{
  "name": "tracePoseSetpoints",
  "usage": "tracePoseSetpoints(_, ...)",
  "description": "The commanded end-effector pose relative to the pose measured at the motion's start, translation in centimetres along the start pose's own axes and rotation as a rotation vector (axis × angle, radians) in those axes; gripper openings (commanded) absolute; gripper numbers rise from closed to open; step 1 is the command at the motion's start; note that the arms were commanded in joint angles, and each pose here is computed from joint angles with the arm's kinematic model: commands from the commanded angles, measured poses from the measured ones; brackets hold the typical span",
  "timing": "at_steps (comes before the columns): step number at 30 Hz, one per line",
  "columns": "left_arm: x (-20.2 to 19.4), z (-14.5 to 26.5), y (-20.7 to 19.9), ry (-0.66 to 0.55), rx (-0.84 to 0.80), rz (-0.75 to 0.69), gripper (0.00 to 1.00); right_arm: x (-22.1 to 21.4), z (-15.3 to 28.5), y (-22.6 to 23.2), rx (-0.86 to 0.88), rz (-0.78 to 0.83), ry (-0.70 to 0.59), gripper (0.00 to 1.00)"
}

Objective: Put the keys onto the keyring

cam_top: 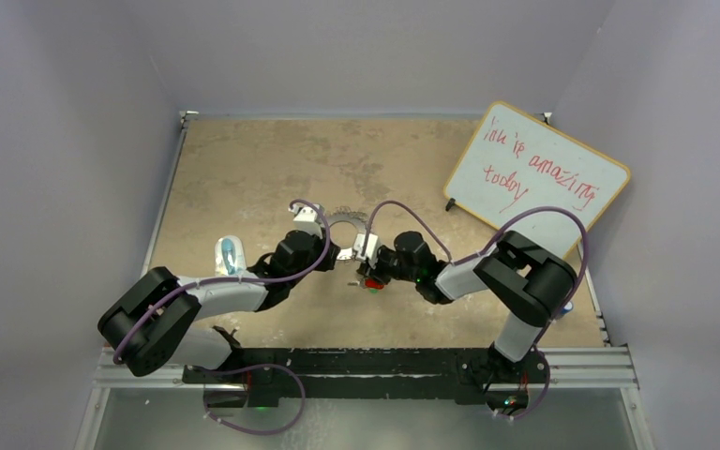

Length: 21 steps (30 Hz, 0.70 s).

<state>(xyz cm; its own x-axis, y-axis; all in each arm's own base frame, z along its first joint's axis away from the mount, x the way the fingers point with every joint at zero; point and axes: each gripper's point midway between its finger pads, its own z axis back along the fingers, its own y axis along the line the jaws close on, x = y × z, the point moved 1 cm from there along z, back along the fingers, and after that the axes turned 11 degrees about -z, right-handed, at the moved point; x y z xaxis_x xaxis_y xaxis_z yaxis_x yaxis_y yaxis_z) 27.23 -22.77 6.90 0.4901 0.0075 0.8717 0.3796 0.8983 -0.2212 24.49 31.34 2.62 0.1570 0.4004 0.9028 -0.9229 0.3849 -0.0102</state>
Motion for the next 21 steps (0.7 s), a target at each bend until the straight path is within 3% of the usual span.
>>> tracePoseSetpoints(1,0.8,0.1,0.0,-0.027,0.004,-0.017,0.17,1.5,-0.1,0.0,0.002,-0.03,-0.07,0.38)
tracePoseSetpoints(21,1.2,0.2,0.1,-0.034,0.012,-0.027,0.17,1.4,-1.8,-2.9,-0.115,0.008,-0.038,0.32)
